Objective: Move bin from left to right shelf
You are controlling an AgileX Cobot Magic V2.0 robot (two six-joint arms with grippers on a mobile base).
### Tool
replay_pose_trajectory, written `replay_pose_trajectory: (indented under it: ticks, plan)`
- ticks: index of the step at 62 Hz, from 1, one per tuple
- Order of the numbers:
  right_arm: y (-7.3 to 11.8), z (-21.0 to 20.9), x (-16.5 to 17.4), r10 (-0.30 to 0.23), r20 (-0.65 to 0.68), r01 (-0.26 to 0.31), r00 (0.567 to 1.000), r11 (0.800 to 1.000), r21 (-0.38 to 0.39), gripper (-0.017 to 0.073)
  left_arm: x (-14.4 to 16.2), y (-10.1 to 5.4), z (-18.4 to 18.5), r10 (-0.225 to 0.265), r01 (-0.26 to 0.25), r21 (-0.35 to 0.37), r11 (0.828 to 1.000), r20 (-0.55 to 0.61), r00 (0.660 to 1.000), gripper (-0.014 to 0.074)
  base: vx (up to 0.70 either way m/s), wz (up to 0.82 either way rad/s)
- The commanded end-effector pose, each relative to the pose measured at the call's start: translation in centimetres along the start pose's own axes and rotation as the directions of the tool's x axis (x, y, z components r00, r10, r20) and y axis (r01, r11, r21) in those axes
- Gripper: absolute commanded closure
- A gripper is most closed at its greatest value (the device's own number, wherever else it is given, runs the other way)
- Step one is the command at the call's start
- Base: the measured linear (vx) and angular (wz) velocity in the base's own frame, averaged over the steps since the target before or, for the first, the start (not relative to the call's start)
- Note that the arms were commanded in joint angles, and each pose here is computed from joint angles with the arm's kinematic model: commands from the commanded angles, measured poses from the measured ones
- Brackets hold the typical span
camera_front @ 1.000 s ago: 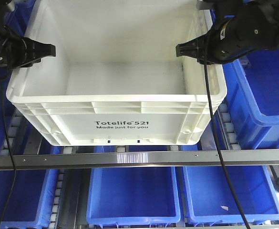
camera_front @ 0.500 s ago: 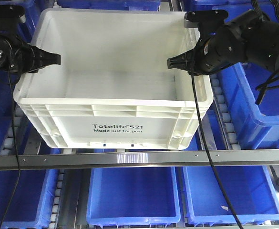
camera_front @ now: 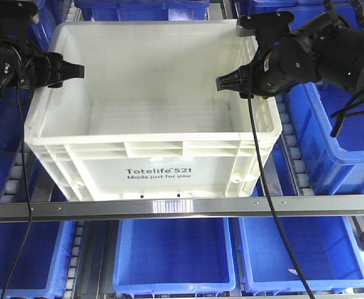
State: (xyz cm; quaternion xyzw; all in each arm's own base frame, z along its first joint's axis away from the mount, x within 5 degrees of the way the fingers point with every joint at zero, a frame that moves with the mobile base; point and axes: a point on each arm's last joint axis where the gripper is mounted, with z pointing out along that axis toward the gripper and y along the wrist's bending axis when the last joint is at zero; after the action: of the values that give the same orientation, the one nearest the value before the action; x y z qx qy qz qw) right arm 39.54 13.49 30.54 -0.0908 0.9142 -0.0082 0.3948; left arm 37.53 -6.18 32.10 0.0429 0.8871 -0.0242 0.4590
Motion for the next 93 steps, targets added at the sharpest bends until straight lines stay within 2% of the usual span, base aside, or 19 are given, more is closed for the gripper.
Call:
replay_pose_trajectory:
  ticks: [1, 11, 23, 32, 36, 42, 51, 64, 67, 72, 75, 86, 93]
  plan:
    - [-0.2, -3.6, -3.1, -0.039, 0.21, 0.043, 0.977, 0.999, -0.017, 0.0125, -2.5, -0.3, -2.5, 0.003, -0.006, 0.02, 1.0, 0.148, 0.989, 0.0119, 0.0, 0.0]
    - [-0.3, -3.8, -3.1, -0.039, 0.208, 0.043, 0.977, 0.999, -0.015, 0.0074, -2.5, -0.2, -2.7, 0.003, -0.005, 0.017, 1.0, 0.138, 0.99, 0.0055, 0.0, 0.0]
    - [-0.9, -5.9, -3.4, -0.028, 0.222, 0.029, 0.975, 1.0, -0.005, 0.0071, -3.3, -0.1, -5.3, -0.001, -0.002, 0.017, 1.0, 0.185, 0.983, 0.0053, 0.0, 0.0]
    - [-1.4, -8.4, -2.3, -0.043, 0.275, 0.048, 0.96, 0.999, -0.011, 0.0072, -3.8, 0.2, -8.6, 0.046, -0.047, -0.002, 0.999, 0.199, 0.979, 0.0053, 0.0, 0.0]
    - [-1.6, -9.1, -1.0, -0.07, 0.286, 0.076, 0.956, 0.997, -0.009, 0.0072, -3.6, 0.4, -10.2, 0.07, -0.068, -0.014, 0.998, 0.176, 0.982, 0.0053, 0.0, 0.0]
    - [-2.2, -11.1, 1.3, -0.076, 0.293, 0.084, 0.953, 0.996, -0.014, 0.0072, -3.1, 0.7, -12.9, 0.081, -0.078, -0.023, 0.997, 0.152, 0.985, 0.0053, 0.0, 0.0]
    - [-3.2, -14.1, 4.8, -0.071, 0.294, 0.079, 0.953, 0.997, -0.016, 0.0072, -0.6, 1.1, -17.1, 0.079, -0.076, -0.027, 0.997, 0.16, 0.984, 0.0053, 0.0, 0.0]
    - [-4.6, -18.5, 10.2, -0.025, 0.274, 0.038, 0.962, 0.998, -0.04, 0.0072, 4.4, 1.8, -21.7, 0.074, -0.07, -0.034, 0.997, 0.144, 0.987, 0.0055, 0.0, 0.0]
    - [-4.8, -19.3, 11.4, -0.034, 0.253, 0.045, 0.967, 0.998, -0.039, 0.0072, 5.7, 1.9, -22.5, 0.078, -0.074, -0.038, 0.997, 0.129, 0.989, 0.0055, 0.0, 0.0]
    - [-5.2, -20.5, 13.7, -0.08, 0.221, 0.09, 0.972, 0.995, -0.038, 0.0072, 7.8, 2.2, -23.8, 0.101, -0.097, -0.042, 0.994, 0.099, 0.99, 0.0055, 0.0, 0.0]
    - [-5.4, -20.9, 14.8, -0.097, 0.208, 0.108, 0.973, 0.993, -0.043, 0.0072, 9.2, 2.2, -24.6, 0.108, -0.106, -0.03, 0.994, 0.084, 0.991, 0.0055, 0.0, 0.0]
    - [-5.8, -22.5, 18.8, -0.061, 0.219, 0.079, 0.974, 0.994, -0.076, 0.0072, 12.8, 1.8, -26.5, 0.089, -0.093, 0.049, 0.994, 0.092, 0.992, 0.0055, 0.0, 0.0]
    - [-6.1, -23.0, 20.1, -0.055, 0.246, 0.076, 0.968, 0.994, -0.076, 0.0073, 14.0, 1.8, -27.0, 0.081, -0.088, 0.056, 0.995, 0.116, 0.99, 0.0055, 0.0, 0.0]
